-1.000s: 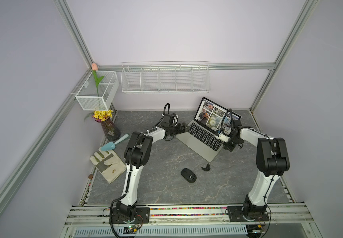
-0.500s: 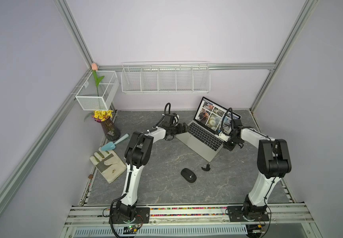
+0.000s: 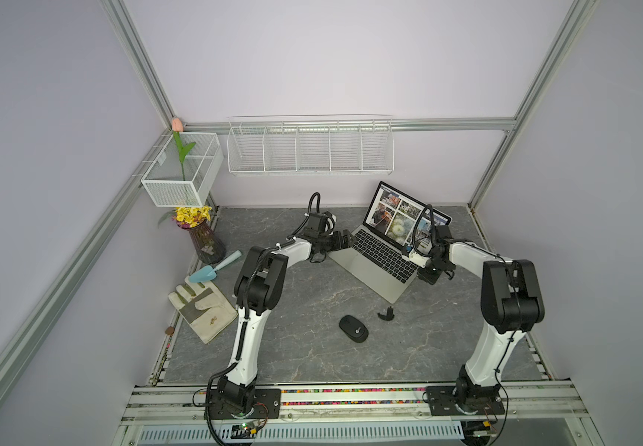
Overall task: Insert the wireless mouse receiver into the laptop
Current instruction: Insert the USB plug into the USB port, then take out the USB plug from the USB port.
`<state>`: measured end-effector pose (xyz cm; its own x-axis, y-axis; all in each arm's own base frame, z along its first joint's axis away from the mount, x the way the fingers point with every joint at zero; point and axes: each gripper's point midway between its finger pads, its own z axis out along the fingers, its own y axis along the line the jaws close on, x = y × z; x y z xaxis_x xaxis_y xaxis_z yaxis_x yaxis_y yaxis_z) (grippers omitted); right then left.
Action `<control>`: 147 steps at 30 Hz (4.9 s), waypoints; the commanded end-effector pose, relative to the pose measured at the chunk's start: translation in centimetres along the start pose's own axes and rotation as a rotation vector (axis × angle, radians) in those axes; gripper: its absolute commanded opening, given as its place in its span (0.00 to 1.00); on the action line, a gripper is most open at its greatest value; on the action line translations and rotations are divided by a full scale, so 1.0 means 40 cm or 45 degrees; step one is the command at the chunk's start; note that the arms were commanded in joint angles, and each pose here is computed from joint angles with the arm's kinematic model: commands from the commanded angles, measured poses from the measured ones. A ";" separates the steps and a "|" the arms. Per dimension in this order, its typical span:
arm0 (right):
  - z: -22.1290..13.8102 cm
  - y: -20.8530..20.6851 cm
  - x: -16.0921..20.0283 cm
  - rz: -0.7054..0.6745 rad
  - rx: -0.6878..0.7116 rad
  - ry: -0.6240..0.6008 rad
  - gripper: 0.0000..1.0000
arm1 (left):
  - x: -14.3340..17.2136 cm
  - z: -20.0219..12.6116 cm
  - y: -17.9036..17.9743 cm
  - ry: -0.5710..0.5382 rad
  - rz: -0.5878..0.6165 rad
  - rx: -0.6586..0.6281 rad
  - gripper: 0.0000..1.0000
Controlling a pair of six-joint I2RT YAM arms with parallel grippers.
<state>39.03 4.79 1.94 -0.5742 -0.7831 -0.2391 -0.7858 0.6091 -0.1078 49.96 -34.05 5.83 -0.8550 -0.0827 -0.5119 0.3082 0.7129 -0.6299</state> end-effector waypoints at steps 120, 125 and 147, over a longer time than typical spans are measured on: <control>-0.186 -0.056 -0.055 0.353 0.168 -0.348 0.70 | 0.168 0.018 0.097 0.224 -0.123 -0.119 0.99; -0.226 -0.052 -0.012 0.740 0.187 -0.357 0.74 | 0.167 0.018 0.100 0.230 -0.115 -0.127 0.99; 0.020 0.026 0.054 0.373 0.015 0.284 0.42 | 0.167 0.018 0.130 0.222 -0.133 -0.164 0.99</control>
<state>37.88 4.36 1.90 -0.8215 -0.5571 -0.1212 -0.5538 0.8303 -0.0627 49.17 -34.18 5.61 -0.8511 -0.0616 -0.5215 0.3374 0.6968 -0.6329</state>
